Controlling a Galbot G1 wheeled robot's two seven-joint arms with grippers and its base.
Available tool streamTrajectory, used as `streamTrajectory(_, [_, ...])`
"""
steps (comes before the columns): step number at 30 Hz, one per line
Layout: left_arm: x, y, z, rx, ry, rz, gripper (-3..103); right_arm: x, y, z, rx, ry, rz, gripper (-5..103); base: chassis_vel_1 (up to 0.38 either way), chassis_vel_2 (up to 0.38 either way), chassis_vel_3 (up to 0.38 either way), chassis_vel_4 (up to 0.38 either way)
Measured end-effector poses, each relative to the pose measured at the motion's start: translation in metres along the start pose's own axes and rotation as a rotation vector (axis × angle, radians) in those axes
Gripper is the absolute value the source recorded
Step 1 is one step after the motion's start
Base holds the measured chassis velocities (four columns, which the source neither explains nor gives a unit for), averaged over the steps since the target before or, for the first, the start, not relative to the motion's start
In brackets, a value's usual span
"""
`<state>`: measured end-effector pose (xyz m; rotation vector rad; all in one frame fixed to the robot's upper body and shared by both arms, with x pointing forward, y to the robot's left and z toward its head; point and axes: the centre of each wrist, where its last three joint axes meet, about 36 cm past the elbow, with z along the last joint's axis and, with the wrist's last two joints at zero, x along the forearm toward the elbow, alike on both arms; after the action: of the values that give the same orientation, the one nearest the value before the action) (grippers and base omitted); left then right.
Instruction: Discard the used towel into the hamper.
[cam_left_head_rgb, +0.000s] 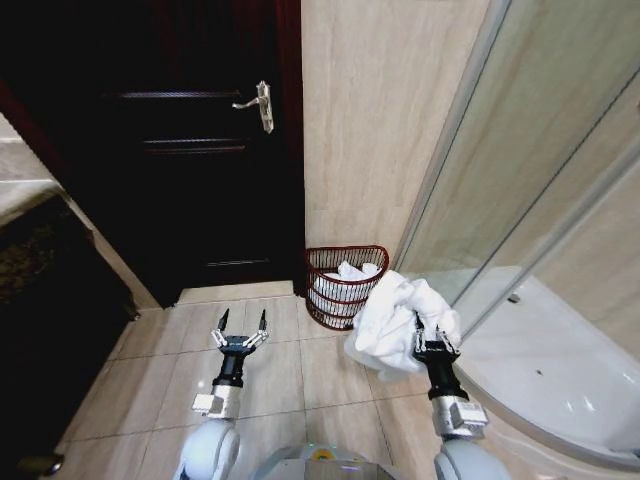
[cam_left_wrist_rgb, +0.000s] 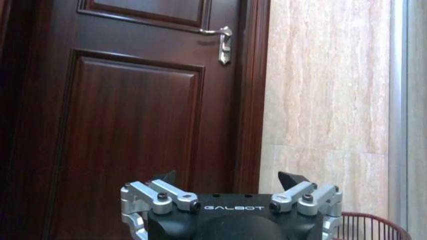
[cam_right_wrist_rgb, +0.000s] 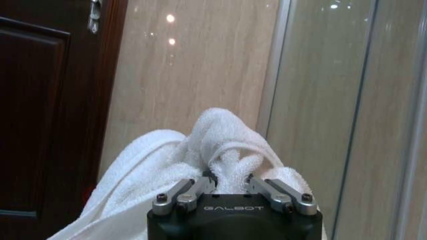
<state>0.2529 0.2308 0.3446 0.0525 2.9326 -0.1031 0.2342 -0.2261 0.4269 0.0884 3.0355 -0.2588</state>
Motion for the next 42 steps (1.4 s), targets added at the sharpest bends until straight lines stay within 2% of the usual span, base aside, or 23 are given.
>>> streamTrajectory(4, [0.002, 0.000, 0.002, -0.011, -0.007, -0.021, 100, -0.013, -0.003, 0.002, -0.022, 0.004, -0.009, 17, 0.020, -0.011, 0.004, 0.026])
streamTrajectory(7, [0.008, 0.003, 0.006, -0.027, 0.006, -0.035, 100, -0.036, -0.008, 0.000, -0.040, -0.008, -0.016, 17, 0.000, 0.000, 0.000, 0.000])
streamTrajectory(9, [0.018, 0.005, 0.010, -0.056, 0.030, -0.042, 100, -0.073, -0.016, -0.011, -0.065, -0.042, -0.022, 17, 0.000, 0.000, 0.000, 0.000])
streamTrajectory(13, [0.028, 0.006, 0.011, -0.074, 0.052, -0.055, 100, -0.101, -0.022, -0.023, -0.066, -0.087, -0.036, 17, 0.000, 0.000, 0.000, 0.000])
streamTrajectory(16, [0.038, 0.006, 0.011, -0.097, 0.076, -0.071, 100, -0.138, -0.029, -0.054, -0.088, -0.155, -0.054, 17, 0.000, 0.000, 0.000, 0.000])
streamTrajectory(17, [0.038, 0.006, 0.011, -0.097, 0.076, -0.071, 100, -0.138, -0.029, -0.054, -0.088, -0.155, -0.054, 17, 0.000, 0.000, 0.000, 0.000])
streamTrajectory(20, [0.034, 0.005, 0.013, -0.109, 0.089, -0.047, 100, -0.154, -0.042, -0.092, -0.116, -0.212, -0.043, 17, 0.000, 0.000, 0.000, 0.000])
streamTrajectory(25, [0.030, 0.005, 0.015, -0.115, 0.104, -0.039, 100, -0.169, -0.057, -0.131, -0.120, -0.276, -0.047, 17, 0.000, 0.000, 0.000, 0.000])
streamTrajectory(30, [0.030, 0.005, 0.014, -0.116, 0.102, -0.053, 100, -0.193, -0.064, -0.150, -0.126, -0.300, -0.080, 17, 0.000, 0.000, 0.000, 0.000])
streamTrajectory(38, [0.028, 0.006, 0.023, -0.115, 0.086, -0.090, 100, -0.254, -0.080, -0.187, -0.146, -0.372, -0.134, 17, 0.000, 0.000, 0.000, 0.000])
streamTrajectory(42, [0.029, 0.009, 0.025, -0.119, 0.085, -0.100, 100, -0.283, -0.076, -0.207, -0.203, -0.378, -0.177, 17, 0.000, 0.000, 0.000, 0.000])
